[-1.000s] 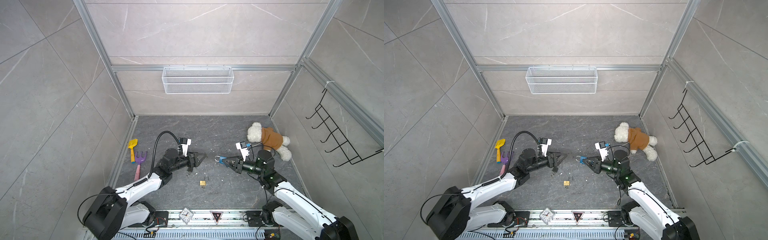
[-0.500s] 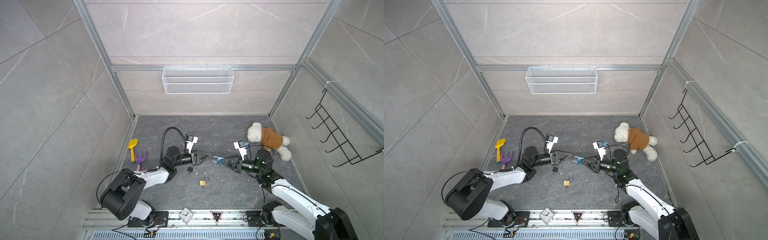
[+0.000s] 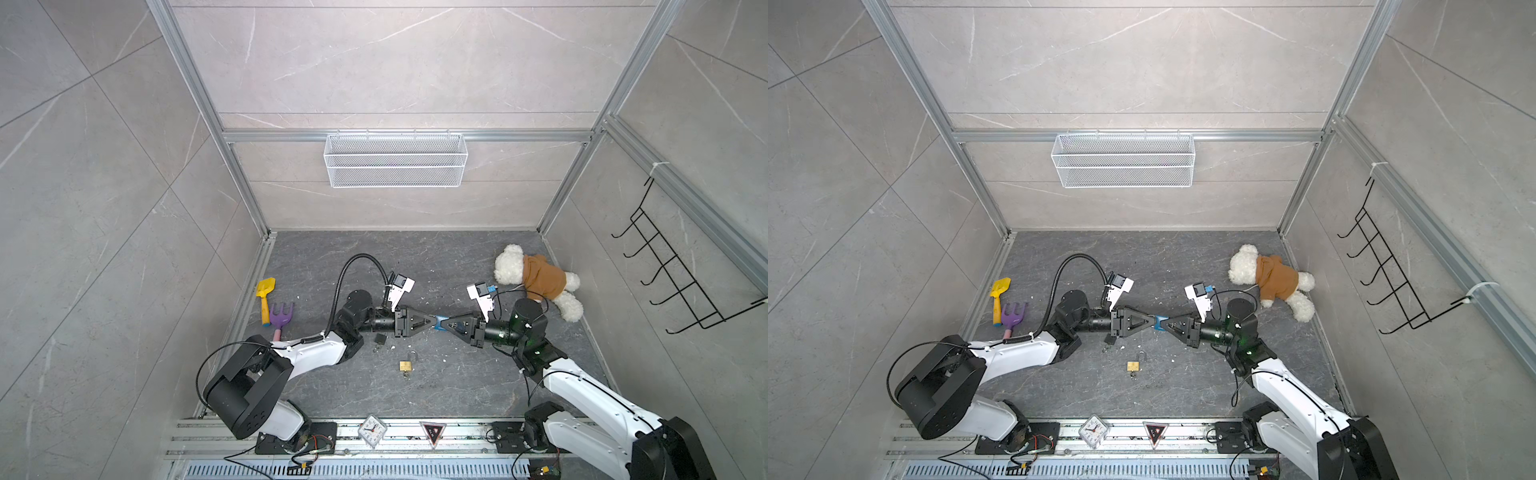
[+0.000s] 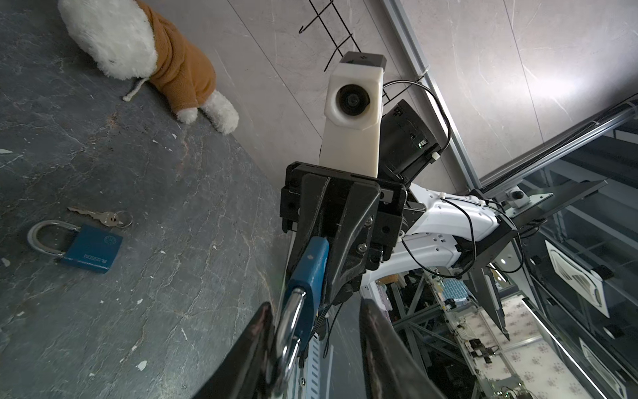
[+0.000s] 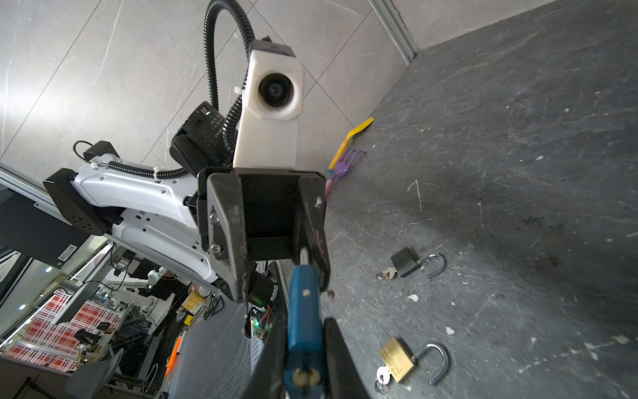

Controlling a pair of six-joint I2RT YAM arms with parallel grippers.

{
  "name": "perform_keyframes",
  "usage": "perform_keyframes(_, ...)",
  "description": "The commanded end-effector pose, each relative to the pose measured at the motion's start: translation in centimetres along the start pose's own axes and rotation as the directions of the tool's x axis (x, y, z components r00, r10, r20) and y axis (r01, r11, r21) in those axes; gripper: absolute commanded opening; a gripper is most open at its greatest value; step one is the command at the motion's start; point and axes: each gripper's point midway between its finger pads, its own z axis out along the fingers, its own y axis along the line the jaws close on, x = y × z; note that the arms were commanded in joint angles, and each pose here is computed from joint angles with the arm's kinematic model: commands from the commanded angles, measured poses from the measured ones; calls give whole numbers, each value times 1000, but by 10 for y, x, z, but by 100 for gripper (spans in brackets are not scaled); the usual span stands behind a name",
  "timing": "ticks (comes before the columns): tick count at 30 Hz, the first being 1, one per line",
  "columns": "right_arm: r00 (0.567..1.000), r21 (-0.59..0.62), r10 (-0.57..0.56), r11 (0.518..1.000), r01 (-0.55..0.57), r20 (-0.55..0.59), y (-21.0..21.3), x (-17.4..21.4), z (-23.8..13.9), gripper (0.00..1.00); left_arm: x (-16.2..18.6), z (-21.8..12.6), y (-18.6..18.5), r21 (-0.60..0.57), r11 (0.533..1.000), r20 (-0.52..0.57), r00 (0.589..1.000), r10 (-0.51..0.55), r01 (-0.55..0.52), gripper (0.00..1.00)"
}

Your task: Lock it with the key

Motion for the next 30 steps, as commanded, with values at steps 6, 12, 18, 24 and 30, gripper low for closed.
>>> perform_keyframes(6,999,-16,-33,999,33,18,8,-8,-2,0,-2,11,-21,73,994,-41,995,89,-86,42)
perform_keyframes(12,999,-12,-33,999,33,19,8,-8,-2,0,0,13,-21,77,993,-48,995,89,-85,37)
perform_keyframes(18,999,-13,-29,1000,29,14,6,-6,-1,0,0,14,-21,80,993,-53,995,87,-83,31)
perform_keyframes(24,1000,-18,-25,1000,25,9,6,-5,-1,0,-1,17,-22,87,993,-53,995,90,-85,28)
perform_keyframes(30,1000,-28,-17,999,17,-1,5,-3,1,0,-3,21,-24,99,992,-54,995,89,-83,22)
